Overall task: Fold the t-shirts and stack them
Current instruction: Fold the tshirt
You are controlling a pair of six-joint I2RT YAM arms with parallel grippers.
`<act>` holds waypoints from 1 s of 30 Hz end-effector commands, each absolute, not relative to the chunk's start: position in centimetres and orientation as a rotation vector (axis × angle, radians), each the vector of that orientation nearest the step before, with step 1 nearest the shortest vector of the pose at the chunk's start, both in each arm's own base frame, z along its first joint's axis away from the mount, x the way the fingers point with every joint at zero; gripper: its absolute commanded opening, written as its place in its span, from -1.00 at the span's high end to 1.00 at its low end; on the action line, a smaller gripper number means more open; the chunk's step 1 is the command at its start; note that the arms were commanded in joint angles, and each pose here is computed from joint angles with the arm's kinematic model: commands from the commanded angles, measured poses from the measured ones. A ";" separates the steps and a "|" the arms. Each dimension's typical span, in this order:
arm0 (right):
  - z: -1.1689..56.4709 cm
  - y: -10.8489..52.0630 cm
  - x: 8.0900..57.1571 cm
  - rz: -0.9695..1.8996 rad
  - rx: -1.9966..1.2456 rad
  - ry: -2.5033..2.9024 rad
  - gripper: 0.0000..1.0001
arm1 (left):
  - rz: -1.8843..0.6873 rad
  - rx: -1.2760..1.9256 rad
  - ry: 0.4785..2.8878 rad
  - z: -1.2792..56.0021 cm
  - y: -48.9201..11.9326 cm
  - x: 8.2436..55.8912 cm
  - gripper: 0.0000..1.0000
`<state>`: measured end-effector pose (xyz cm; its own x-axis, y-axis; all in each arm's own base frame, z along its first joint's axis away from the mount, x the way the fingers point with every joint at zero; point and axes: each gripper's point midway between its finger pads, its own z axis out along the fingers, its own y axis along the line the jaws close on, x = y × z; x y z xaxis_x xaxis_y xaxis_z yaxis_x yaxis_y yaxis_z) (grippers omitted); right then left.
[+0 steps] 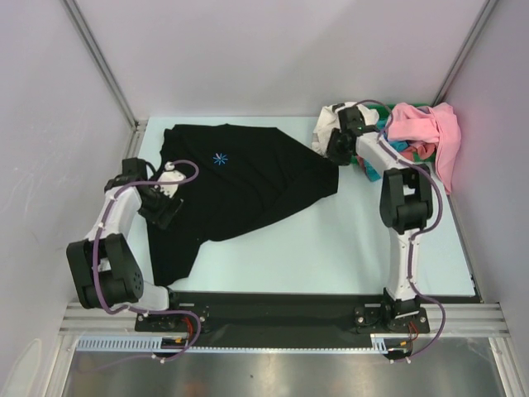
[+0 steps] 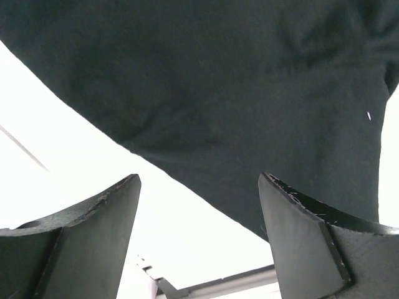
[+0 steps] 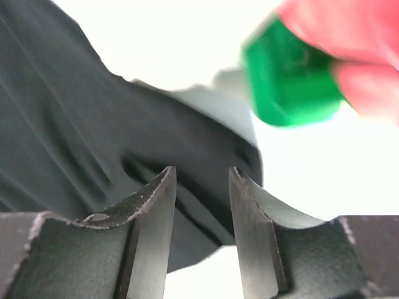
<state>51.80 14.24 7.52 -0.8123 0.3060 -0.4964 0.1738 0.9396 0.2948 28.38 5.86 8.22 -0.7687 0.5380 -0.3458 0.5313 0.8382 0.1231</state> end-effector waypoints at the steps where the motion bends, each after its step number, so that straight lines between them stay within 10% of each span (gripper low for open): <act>1: 15.0 13.4 50.0 0.304 0.215 2.389 0.10 | 0.028 0.820 2.669 9.1 6.6 25.5 -0.64; 30: 5.6 17.3 42.6 0.546 0.279 2.632 0.32 | 0.084 0.783 2.842 4.0 8.9 20.6 -0.68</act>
<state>42.65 16.50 4.10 -0.8924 0.2617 -0.3676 0.1158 0.9202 0.3738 18.90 8.66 2.89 -0.8540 0.5056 -0.1230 0.4991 0.8627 0.0813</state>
